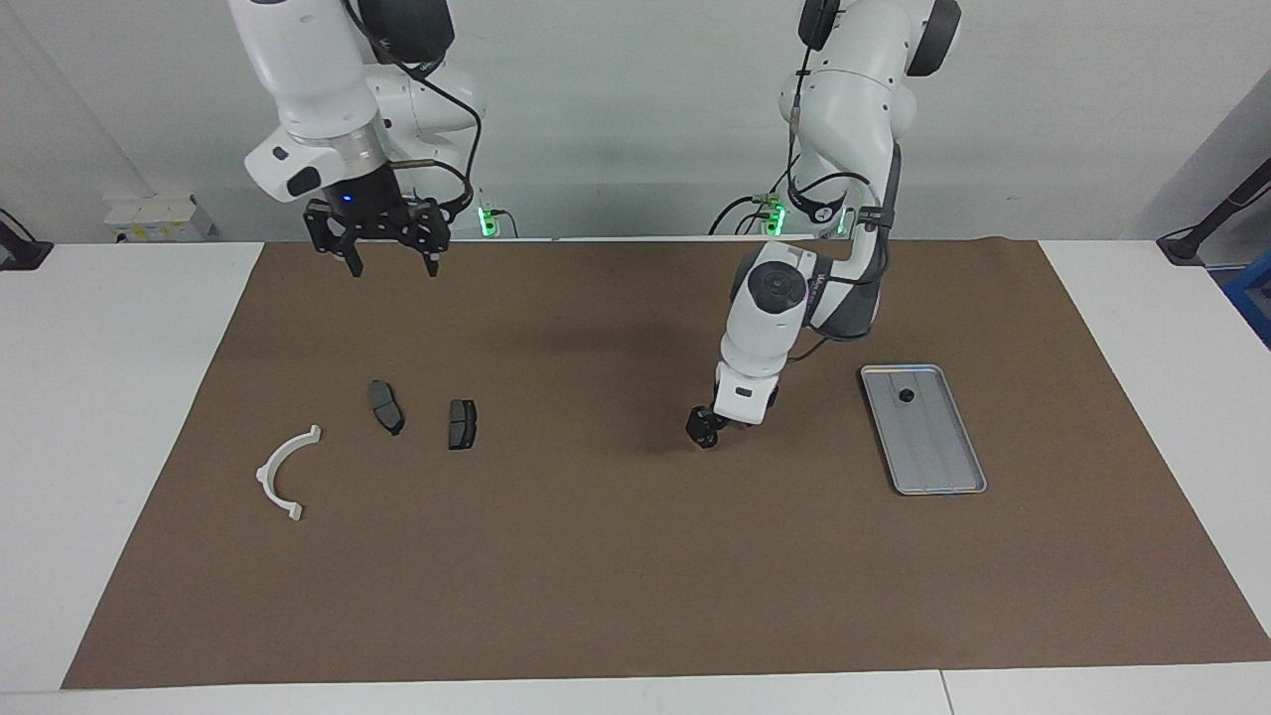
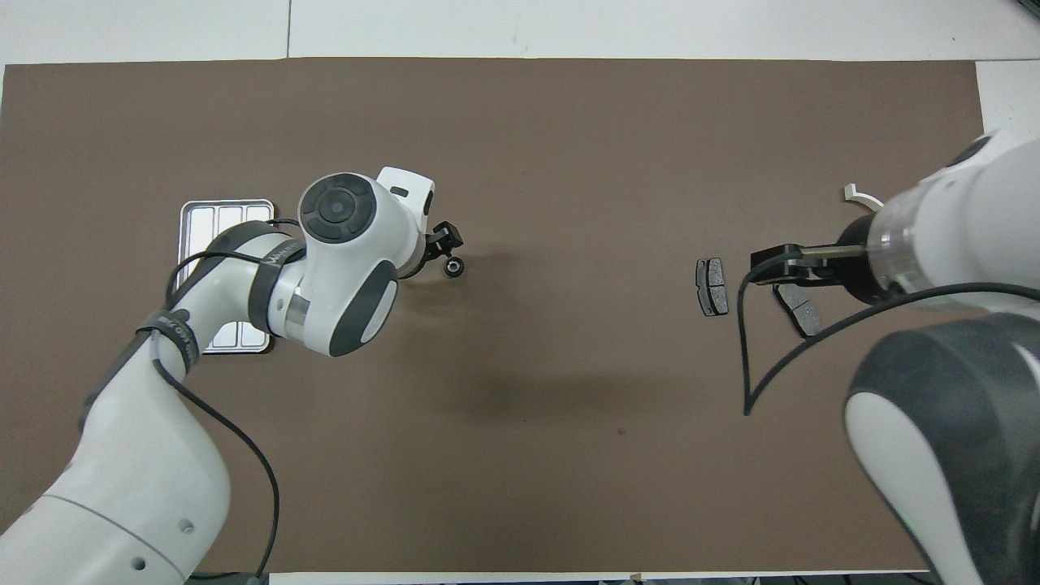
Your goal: Place bearing gear from tray to pile
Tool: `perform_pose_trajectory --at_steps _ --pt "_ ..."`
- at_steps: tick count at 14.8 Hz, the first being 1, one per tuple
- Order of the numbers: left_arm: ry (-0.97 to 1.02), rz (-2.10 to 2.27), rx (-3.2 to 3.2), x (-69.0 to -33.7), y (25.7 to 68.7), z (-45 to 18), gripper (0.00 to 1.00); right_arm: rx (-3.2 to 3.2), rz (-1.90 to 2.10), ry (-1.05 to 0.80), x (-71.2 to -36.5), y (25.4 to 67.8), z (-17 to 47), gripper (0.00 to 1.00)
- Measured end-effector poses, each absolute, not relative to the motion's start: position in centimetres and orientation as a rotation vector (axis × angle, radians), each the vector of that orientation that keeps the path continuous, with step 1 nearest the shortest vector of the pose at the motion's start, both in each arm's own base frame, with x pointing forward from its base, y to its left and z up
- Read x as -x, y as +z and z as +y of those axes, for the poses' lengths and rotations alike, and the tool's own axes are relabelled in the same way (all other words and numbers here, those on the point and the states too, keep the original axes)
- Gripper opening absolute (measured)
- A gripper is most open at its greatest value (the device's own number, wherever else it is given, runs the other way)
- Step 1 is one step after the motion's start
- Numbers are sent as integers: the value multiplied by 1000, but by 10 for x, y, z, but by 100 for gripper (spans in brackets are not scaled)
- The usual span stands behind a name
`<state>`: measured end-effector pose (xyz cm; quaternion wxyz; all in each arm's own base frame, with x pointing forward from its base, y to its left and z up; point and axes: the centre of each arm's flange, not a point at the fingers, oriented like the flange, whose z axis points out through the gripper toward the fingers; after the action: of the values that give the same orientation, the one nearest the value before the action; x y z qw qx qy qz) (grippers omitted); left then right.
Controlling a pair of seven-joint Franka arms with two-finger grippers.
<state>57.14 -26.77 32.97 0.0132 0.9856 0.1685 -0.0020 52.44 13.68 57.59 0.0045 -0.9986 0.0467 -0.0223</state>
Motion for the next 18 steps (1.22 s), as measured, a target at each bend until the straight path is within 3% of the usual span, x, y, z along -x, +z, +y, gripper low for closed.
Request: perform_pose_trajectory --at_steps 5,7,11,15,18 --pt "-90 175 -3148 -559 358 -93 100 3077 379 -99 -540 503 248 100" --pt "-106 94 -3147 -556 350 -52 81 3058 442 -94 -549 472 296 100" --pt "-54 44 -3141 -552 335 -6 70 3047 515 -61 -577 429 369 100" --pt "-29 51 -3139 -545 318 0 60 3047 629 -51 -593 379 448 100" --pt "-27 46 -3139 -544 316 -1 60 3058 615 -52 -596 343 478 100"
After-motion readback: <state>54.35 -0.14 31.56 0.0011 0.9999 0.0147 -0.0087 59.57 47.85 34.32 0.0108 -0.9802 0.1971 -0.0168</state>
